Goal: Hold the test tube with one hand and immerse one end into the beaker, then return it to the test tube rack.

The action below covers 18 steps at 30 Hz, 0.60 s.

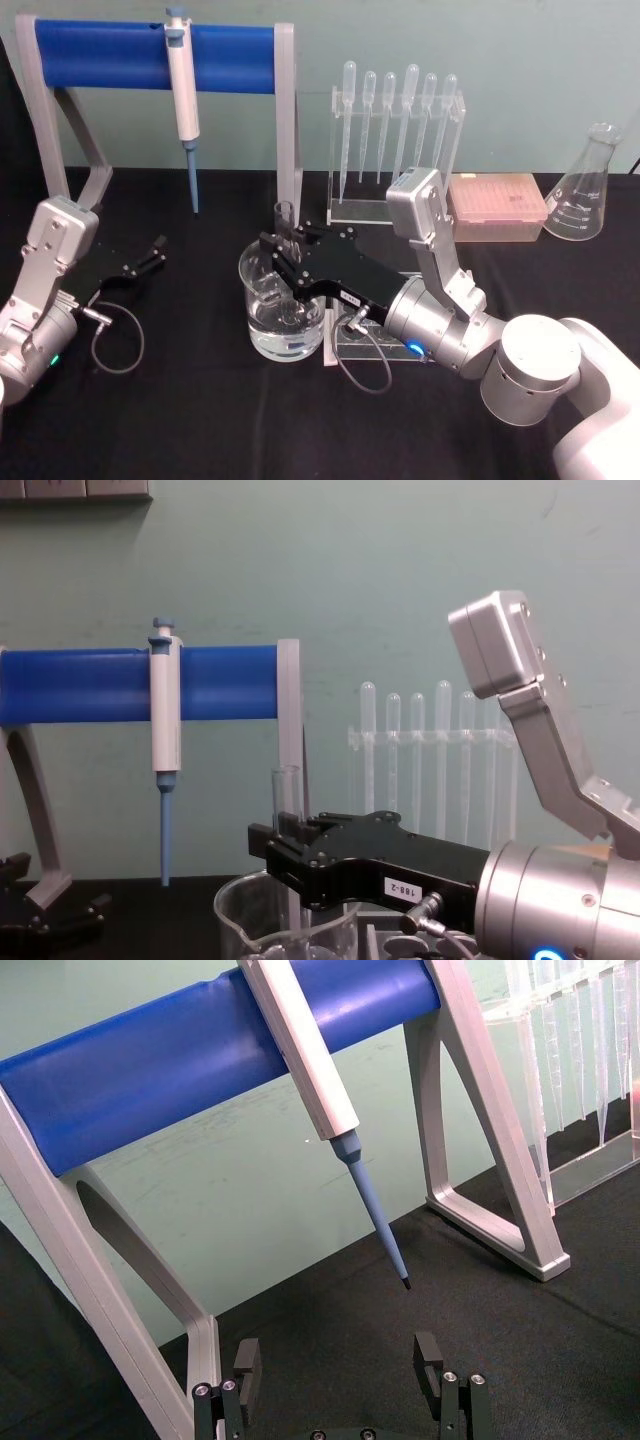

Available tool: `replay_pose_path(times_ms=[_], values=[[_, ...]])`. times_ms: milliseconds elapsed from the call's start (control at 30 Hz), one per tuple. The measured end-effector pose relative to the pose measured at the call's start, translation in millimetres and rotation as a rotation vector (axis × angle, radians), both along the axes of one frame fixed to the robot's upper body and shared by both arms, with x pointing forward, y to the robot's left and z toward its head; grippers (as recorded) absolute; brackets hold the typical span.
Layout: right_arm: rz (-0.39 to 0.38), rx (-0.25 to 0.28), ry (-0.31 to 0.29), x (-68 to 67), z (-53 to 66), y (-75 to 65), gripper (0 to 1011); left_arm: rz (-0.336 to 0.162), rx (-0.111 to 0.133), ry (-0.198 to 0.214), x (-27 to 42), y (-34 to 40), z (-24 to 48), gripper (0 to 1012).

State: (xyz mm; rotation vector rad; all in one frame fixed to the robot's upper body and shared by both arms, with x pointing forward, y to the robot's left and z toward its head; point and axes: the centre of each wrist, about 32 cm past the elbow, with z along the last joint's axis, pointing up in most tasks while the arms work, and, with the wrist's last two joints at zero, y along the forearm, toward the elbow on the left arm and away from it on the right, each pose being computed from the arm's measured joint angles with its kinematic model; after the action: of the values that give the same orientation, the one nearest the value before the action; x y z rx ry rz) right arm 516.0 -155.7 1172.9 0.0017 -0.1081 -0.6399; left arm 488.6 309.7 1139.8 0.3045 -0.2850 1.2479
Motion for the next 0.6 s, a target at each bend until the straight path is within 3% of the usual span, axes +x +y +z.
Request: replay_pose_path(times_ms=[600], values=[[0.000,0.000,0.000,0.0,0.0,0.0,225,0.000,0.000,0.000,0.0,0.0,0.0,1000]])
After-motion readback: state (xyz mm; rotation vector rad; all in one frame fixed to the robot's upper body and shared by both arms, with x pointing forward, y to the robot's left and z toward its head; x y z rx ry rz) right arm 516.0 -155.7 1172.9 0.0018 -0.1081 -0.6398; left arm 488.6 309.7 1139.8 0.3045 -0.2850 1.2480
